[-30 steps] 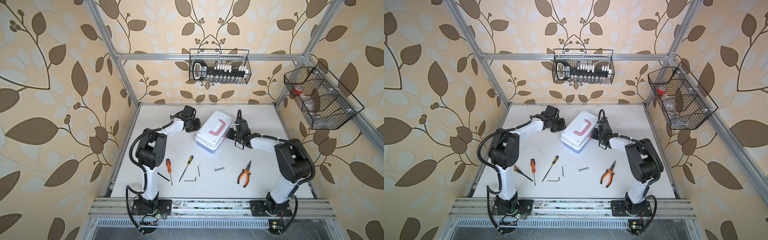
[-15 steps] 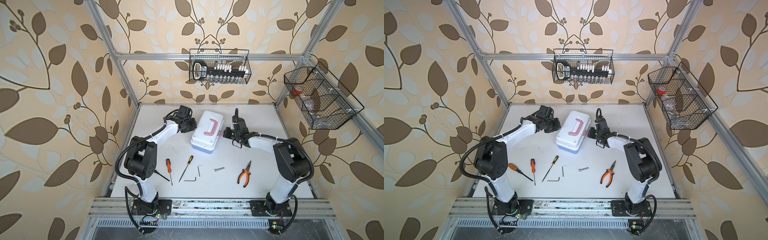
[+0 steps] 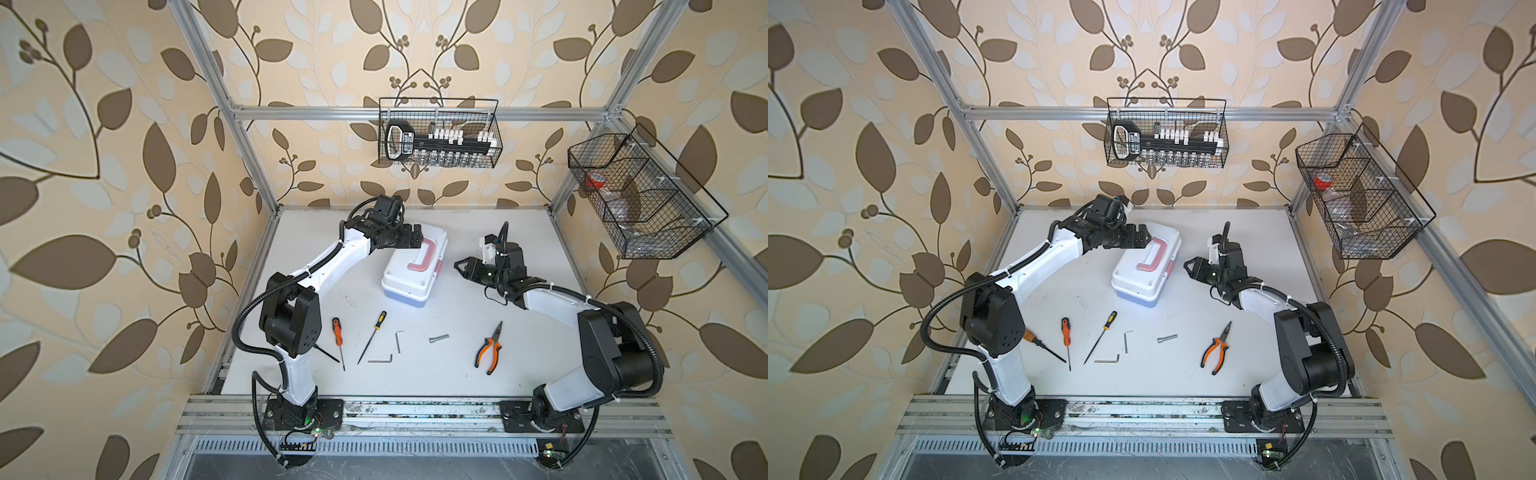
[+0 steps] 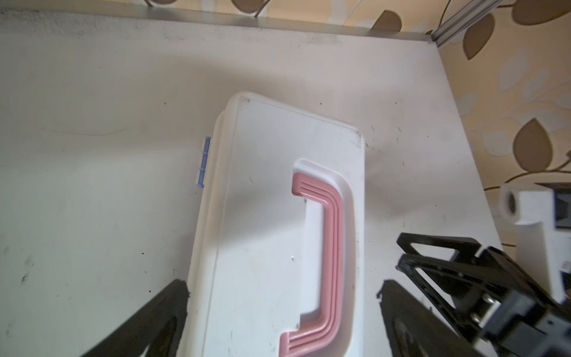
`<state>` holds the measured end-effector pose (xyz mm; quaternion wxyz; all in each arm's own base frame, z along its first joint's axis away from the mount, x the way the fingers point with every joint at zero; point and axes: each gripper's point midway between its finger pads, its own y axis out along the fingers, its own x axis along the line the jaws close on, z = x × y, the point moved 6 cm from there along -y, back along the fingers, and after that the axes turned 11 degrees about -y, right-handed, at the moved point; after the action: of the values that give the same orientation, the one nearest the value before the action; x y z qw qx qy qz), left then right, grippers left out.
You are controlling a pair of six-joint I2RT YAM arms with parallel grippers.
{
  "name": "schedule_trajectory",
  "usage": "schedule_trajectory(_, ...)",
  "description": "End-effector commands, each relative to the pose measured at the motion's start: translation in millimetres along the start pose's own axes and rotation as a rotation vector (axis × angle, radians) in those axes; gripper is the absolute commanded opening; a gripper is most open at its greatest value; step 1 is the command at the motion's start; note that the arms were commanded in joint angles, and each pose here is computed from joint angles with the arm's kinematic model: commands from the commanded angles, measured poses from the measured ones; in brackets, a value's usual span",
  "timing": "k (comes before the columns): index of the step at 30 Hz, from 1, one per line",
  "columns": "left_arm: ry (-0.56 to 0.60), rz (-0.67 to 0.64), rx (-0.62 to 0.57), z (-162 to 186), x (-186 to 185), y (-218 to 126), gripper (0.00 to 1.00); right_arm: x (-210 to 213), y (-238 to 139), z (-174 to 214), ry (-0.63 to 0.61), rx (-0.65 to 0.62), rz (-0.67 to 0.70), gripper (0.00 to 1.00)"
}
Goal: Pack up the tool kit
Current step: 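Grip the box lid end with left gripper while right gripper closes on pink latch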
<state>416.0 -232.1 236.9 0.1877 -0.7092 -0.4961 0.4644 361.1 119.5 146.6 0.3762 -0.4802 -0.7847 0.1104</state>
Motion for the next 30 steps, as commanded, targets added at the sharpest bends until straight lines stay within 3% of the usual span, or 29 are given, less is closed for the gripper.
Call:
schedule_trajectory(1,0.048,-0.076,0.033,4.9,9.2,8.8,0.99,15.5,-4.4,-3.5,-0.011,-0.015,-0.118,0.61)
schedule_trajectory(4,0.060,-0.128,0.026,2.8,12.5,11.5,0.99,16.9,-0.8,1.8,0.003,0.000,-0.162,0.66)
schedule_trajectory(11,0.079,-0.177,0.010,-1.8,14.1,15.2,0.99,18.2,15.0,12.7,0.113,-0.015,-0.300,0.64)
schedule_trajectory(27,0.129,-0.190,0.085,16.3,2.5,44.1,0.99,5.6,34.3,18.0,0.242,-0.027,-0.376,0.72)
schedule_trajectory(30,0.130,-0.186,0.092,17.6,1.4,45.7,0.92,3.2,35.5,17.9,0.265,-0.035,-0.388,0.72)
